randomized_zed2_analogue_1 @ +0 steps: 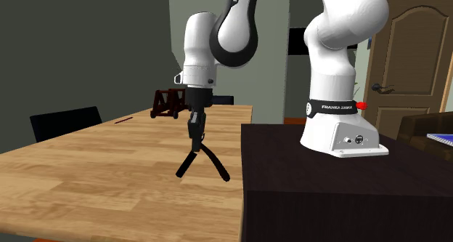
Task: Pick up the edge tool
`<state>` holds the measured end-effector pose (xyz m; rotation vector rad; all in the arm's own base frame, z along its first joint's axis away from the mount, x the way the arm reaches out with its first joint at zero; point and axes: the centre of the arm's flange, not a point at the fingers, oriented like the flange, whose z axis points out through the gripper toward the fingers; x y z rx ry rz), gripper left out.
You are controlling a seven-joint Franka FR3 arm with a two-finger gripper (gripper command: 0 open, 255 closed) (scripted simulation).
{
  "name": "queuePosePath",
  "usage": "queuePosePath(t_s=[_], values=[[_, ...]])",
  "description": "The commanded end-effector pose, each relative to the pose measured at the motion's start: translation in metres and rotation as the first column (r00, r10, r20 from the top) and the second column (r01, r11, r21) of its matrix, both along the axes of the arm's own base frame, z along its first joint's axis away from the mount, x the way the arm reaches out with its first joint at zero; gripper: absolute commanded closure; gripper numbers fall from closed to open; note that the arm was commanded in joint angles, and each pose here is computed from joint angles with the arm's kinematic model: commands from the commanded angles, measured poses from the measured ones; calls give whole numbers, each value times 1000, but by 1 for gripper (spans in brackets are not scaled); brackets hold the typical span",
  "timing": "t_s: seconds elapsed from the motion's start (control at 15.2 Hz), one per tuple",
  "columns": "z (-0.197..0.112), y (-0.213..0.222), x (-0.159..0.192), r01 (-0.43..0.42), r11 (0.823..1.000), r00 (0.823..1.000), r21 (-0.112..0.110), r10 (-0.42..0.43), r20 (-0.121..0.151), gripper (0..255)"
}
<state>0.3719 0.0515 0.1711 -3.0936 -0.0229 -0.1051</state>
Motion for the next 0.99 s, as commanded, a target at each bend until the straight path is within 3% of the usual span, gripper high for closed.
queuePosePath(t_s=[0.0,0.92], values=[[-1,0,0,0,1000,1000,0,0,0,255],[73,0,0,0,1000,1000,0,0,0,255]])
